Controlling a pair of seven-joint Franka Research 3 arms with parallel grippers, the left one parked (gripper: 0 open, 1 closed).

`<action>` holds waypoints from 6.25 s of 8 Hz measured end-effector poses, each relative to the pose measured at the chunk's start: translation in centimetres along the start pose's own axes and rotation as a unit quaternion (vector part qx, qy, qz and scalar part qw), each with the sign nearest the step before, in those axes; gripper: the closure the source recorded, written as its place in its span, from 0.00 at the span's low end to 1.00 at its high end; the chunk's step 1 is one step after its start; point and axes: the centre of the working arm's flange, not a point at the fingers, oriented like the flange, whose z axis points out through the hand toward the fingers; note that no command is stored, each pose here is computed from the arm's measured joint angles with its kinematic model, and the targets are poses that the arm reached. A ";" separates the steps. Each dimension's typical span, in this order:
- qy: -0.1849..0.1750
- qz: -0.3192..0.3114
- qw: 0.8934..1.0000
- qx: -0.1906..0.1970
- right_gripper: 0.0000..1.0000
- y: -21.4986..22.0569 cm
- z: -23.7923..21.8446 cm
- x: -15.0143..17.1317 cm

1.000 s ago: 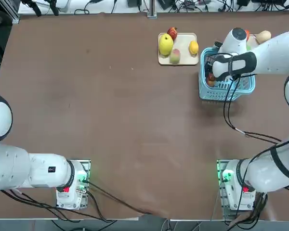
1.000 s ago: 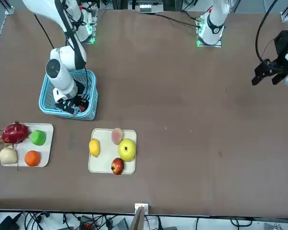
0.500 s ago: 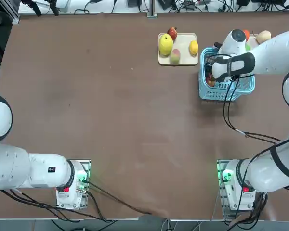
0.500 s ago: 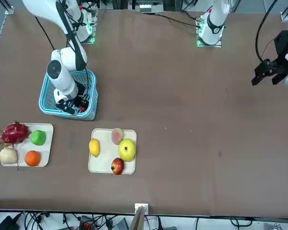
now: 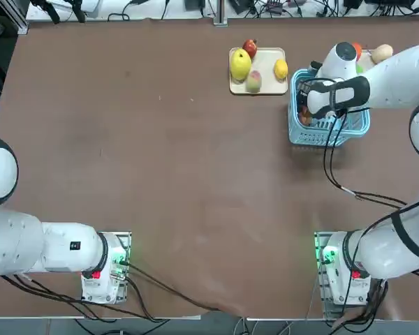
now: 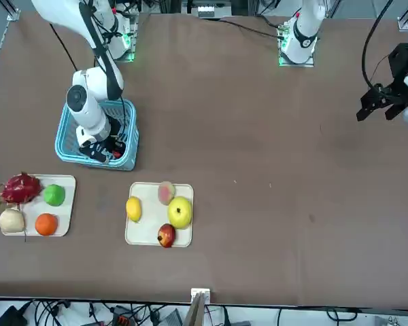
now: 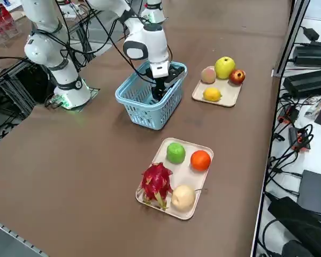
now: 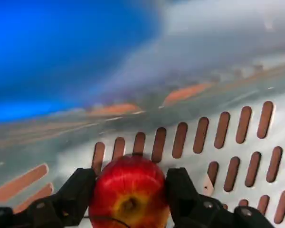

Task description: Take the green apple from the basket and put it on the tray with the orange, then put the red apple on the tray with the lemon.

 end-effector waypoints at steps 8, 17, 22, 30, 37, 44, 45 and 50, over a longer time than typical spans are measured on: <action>-0.047 -0.011 0.998 -0.046 0.13 -1.9 -23.9 4.6; 0.003 0.001 1.000 0.003 0.14 -18.8 -6.9 13.3; 0.007 -0.021 1.000 -0.014 0.13 -20.5 -2.2 12.1; 0.030 -0.005 1.000 -0.004 0.00 -20.8 -2.6 13.0; -0.005 -0.041 0.998 -0.048 0.00 -8.4 -25.1 18.8; -0.022 -0.169 0.985 -0.033 0.00 6.8 -38.5 16.9; -0.021 -0.167 0.985 -0.033 0.00 6.9 -39.4 16.4; -0.047 -0.150 0.987 -0.027 0.00 11.2 -40.6 11.1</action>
